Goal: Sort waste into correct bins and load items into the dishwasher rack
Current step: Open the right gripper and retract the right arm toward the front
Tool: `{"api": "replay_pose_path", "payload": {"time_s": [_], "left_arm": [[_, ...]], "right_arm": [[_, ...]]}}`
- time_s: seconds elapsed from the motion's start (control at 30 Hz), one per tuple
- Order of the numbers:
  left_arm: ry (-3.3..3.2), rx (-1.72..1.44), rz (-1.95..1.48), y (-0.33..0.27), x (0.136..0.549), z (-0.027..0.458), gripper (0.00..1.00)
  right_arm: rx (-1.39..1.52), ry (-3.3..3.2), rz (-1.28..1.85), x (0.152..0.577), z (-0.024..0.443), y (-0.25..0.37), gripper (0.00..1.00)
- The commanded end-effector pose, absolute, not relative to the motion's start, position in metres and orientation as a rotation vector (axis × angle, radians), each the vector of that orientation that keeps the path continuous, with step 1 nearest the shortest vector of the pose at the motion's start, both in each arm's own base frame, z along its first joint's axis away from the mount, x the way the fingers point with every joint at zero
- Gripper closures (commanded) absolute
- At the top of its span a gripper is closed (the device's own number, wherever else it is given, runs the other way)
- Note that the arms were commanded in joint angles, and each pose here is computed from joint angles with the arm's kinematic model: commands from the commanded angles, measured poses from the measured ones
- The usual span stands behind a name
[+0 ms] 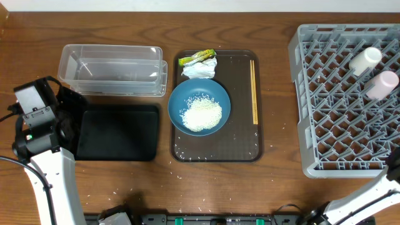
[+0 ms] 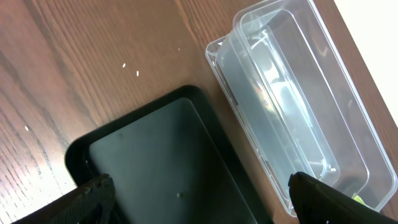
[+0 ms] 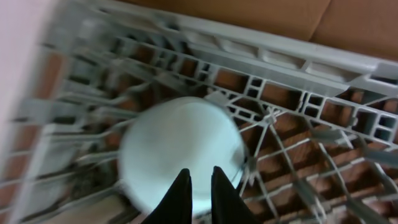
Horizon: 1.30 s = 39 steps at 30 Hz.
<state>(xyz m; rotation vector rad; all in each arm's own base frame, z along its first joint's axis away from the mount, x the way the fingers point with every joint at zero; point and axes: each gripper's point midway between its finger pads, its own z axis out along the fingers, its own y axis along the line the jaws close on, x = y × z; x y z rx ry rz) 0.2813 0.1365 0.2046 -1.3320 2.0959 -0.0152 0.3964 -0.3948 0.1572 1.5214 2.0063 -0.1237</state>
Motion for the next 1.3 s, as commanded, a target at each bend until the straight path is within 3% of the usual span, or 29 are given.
{"api": "replay_pose_path", "payload": {"time_s": [0.0,0.63,1.07,1.27], "left_arm": [[2.064,-1.335,-0.002,0.141,0.281,0.214,0.08],[2.064,-1.336,-0.001,0.141,0.281,0.214,0.08],[2.064,-1.335,-0.002,0.141,0.281,0.214,0.08],[2.064,-1.336,-0.001,0.141,0.281,0.214,0.08]], "right_arm": [[1.531,2.020,-0.190,0.394,0.145,-0.403,0.90],[1.461,2.128,0.005,0.434,0.103,-0.368,0.90],[1.131,2.092,0.513,0.486,0.140,-0.320,0.89],[1.121,2.090,0.536,0.488,0.142,-0.317,0.90]]}}
